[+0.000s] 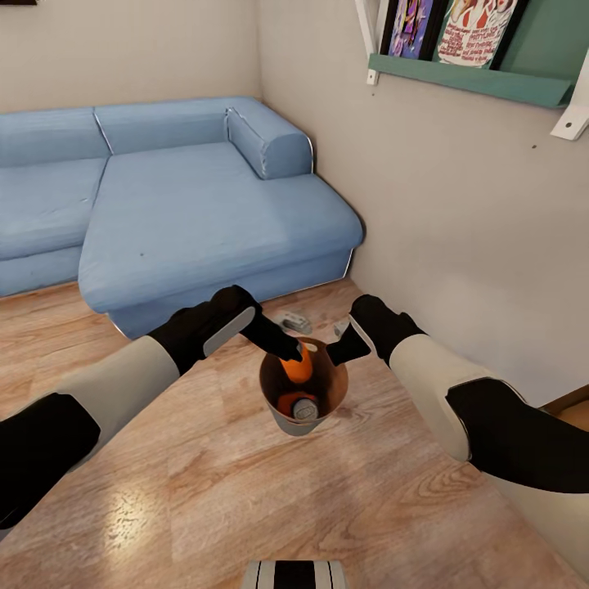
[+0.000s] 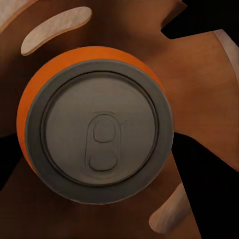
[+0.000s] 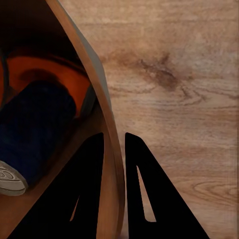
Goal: Put the three can of soda from the living room inside the tash can in the kitchen.
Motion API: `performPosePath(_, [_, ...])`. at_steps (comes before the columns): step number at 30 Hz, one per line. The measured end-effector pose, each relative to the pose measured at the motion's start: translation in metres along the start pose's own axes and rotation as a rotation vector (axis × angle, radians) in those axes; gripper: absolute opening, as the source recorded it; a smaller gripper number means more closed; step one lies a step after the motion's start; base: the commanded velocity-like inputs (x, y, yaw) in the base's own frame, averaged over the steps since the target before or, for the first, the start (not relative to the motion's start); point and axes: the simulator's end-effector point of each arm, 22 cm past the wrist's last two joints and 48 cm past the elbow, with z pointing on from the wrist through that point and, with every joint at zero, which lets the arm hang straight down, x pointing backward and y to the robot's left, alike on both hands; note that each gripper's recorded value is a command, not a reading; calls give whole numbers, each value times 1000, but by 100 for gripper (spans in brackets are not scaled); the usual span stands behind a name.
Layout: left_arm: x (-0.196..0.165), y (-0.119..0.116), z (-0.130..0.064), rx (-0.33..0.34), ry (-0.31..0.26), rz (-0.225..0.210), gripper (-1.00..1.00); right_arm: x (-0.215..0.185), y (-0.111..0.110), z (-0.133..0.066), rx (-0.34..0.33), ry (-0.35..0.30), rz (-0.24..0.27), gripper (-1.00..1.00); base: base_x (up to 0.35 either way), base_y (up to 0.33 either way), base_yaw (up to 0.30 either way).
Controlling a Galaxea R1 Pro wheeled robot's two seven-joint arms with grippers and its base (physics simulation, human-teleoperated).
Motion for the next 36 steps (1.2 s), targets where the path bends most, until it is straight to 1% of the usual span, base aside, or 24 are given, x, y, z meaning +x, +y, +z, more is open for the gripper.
performPosePath(5, [2,2,3,-21,8,6,-100,-1,2,0,-6,-1,3,-100,0,0,0])
performPosePath(10, [10,2,9,-26,24,3,-100,-1,1,0,-3,-1,1,-100,0,0,0])
performPosePath(14, [23,15,16,-44,53,-31,-100,0,1,0,-4,-1,1,-100,0,0,0])
performPosePath(16, [26,16,18,-44,60,-40,-100,0,1,0,-5,-1,2,-100,0,0,0])
performPosePath(26, [28,15,21,-43,67,-47,-100,0,1,0,-3,0,1,-100,0,0,0])
performPosePath(27, [28,15,21,-43,67,-47,100,0,1,0,-3,0,1,-100,0,0,0])
performPosePath(36, [30,15,23,-40,71,-49,100,0,0,0,0,1,-1,-100,0,0,0])
